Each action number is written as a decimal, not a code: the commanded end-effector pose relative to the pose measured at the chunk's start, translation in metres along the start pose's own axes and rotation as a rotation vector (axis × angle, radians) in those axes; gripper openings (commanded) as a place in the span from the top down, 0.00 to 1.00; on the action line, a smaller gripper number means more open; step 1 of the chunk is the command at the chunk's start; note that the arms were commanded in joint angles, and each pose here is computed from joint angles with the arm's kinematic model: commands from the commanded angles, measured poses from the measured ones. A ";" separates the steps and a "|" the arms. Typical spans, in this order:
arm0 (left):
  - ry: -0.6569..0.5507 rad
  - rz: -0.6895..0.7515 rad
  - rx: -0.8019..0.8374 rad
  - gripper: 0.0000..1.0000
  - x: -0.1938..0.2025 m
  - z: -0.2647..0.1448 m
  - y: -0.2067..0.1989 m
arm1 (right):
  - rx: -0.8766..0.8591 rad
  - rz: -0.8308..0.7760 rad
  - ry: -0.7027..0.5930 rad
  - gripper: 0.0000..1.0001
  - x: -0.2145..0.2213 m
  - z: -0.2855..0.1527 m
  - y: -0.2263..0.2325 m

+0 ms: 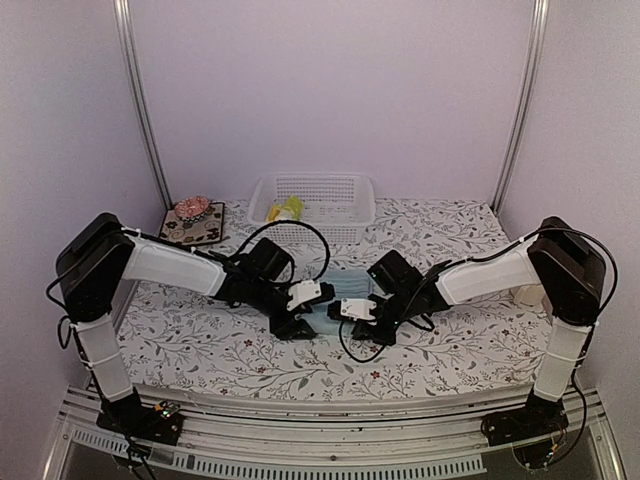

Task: Roll the towels
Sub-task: Roll the towel at the center of the board.

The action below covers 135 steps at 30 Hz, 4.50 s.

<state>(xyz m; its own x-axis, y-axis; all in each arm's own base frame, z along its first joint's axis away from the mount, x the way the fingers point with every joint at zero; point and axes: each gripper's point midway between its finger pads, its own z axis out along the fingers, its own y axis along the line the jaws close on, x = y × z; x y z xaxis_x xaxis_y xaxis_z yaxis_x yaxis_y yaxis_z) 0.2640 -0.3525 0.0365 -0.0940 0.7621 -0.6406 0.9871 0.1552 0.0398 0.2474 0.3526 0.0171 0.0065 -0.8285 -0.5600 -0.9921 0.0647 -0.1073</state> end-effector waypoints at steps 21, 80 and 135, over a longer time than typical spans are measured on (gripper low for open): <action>0.064 -0.392 0.491 1.00 0.022 0.019 -0.007 | 0.217 -0.380 -0.193 0.50 -0.027 -0.061 0.019; -0.192 -0.061 -0.064 0.03 -0.032 -0.075 0.043 | -0.085 -0.009 0.045 0.95 -0.003 0.005 0.022; 0.070 0.046 0.157 1.00 0.012 0.021 -0.024 | -0.261 0.264 0.000 0.50 -0.012 -0.027 -0.017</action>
<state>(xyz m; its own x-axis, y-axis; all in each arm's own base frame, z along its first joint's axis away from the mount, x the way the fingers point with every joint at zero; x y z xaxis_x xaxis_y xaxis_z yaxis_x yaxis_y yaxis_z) 0.2503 -0.3764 0.0306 0.1473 0.7819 -0.6057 0.9800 -0.0326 0.1963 0.2538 0.3600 0.0388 -0.2939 -0.7984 -0.5255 -0.9289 0.1089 0.3540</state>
